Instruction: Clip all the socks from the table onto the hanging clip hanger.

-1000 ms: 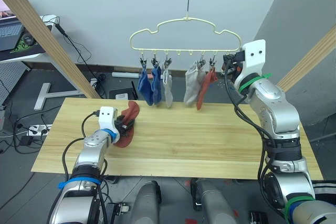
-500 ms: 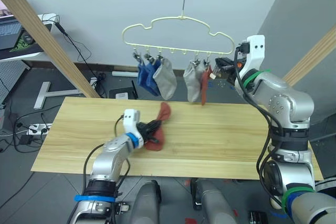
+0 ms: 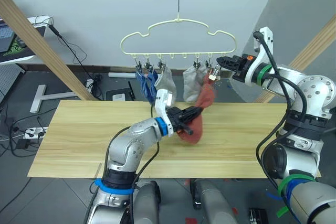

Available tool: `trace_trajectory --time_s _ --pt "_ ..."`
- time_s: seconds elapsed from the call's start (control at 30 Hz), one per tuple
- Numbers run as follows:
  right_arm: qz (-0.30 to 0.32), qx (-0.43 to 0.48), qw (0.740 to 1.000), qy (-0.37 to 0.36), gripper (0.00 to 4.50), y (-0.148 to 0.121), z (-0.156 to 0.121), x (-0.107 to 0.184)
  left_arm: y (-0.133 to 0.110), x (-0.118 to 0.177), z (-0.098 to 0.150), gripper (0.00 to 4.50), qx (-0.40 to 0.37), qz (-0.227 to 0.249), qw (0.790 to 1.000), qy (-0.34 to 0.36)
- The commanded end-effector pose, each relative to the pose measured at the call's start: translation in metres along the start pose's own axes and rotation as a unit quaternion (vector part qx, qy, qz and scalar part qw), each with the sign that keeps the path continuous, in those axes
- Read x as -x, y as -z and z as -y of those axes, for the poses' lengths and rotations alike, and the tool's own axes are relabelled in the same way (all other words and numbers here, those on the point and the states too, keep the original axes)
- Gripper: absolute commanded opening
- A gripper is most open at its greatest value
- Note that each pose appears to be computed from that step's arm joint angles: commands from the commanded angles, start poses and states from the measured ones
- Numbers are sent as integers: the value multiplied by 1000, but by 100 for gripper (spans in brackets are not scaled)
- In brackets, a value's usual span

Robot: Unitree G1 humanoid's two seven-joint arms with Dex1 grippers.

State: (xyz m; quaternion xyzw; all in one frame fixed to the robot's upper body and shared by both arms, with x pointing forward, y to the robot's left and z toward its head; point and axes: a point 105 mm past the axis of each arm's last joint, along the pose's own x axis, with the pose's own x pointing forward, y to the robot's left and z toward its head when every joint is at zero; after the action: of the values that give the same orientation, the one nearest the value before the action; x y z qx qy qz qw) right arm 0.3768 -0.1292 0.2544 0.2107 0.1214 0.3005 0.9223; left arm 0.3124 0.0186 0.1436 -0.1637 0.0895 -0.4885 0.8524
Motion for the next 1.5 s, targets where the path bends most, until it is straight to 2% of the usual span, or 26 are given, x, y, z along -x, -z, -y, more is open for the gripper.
trace_trajectory --time_s 0.03,0.2,1.07,1.17,1.5 --pt "15 -20 999 -20 0 -10 -8 7 -3 -1 5 3 6 5 1000 14" --pt "13 -41 999 -34 0 -11 -13 11 -10 -5 9 3 46 23 998 31" --pt "-1 -59 997 -46 0 -4 -15 15 -26 -18 11 3 10 31 998 48" --pt "2 -64 996 -56 67 -6 -16 16 -29 -20 14 0 8 35 998 54" --pt "12 -55 998 -41 428 -12 -5 28 -27 -21 13 0 -8 37 998 49"
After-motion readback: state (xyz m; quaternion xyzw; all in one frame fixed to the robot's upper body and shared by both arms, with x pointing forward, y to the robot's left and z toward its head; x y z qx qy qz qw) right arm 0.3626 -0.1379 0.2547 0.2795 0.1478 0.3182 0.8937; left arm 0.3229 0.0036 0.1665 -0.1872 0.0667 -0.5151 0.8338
